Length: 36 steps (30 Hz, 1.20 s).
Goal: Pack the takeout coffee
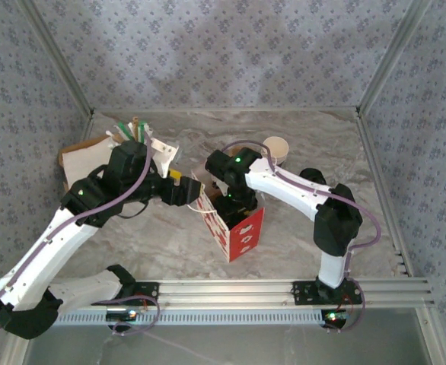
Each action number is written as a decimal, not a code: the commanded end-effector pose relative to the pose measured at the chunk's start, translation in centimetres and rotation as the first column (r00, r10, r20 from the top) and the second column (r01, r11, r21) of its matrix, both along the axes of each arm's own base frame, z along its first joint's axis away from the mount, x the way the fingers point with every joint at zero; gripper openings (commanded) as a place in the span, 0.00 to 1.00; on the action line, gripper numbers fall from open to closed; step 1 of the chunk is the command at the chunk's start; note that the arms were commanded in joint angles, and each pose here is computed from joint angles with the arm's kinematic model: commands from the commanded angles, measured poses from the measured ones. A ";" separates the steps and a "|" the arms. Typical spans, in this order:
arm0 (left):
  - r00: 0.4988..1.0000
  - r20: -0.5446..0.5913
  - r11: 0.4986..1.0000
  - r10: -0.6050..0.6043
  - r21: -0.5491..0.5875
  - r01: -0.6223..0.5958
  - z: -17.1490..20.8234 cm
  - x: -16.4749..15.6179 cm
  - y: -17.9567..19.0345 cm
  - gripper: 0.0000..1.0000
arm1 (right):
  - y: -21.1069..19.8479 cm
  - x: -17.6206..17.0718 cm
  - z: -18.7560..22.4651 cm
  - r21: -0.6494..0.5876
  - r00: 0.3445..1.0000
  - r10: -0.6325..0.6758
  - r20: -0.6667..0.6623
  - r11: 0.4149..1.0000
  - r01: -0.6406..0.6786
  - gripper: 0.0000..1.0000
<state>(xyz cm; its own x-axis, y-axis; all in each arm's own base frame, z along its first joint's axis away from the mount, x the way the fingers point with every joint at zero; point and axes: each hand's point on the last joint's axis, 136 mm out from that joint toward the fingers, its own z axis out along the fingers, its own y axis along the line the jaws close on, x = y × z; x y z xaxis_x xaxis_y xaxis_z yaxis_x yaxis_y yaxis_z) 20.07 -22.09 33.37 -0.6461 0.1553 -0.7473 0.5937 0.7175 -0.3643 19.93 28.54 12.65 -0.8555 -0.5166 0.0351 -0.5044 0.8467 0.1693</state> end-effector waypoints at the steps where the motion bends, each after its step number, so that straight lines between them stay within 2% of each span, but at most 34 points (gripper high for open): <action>1: 0.999 0.040 1.000 -0.005 -0.021 0.006 0.9 -0.1 0.0 0.81 | -0.2 -1.1 -5.7 -0.084 0.995 0.010 -0.104 0.996 -0.019 0.65; 19: 0.999 0.035 1.000 0.008 -0.011 -0.008 0.2 0.2 0.0 0.81 | -0.4 -1.3 -5.8 -0.082 0.994 0.003 -0.105 0.997 -0.011 0.68; 36: 0.999 0.040 1.000 0.009 -0.021 -0.008 0.2 0.3 -0.1 0.81 | -0.3 -0.7 -1.1 -0.071 1.000 0.018 -0.020 0.997 -0.020 0.80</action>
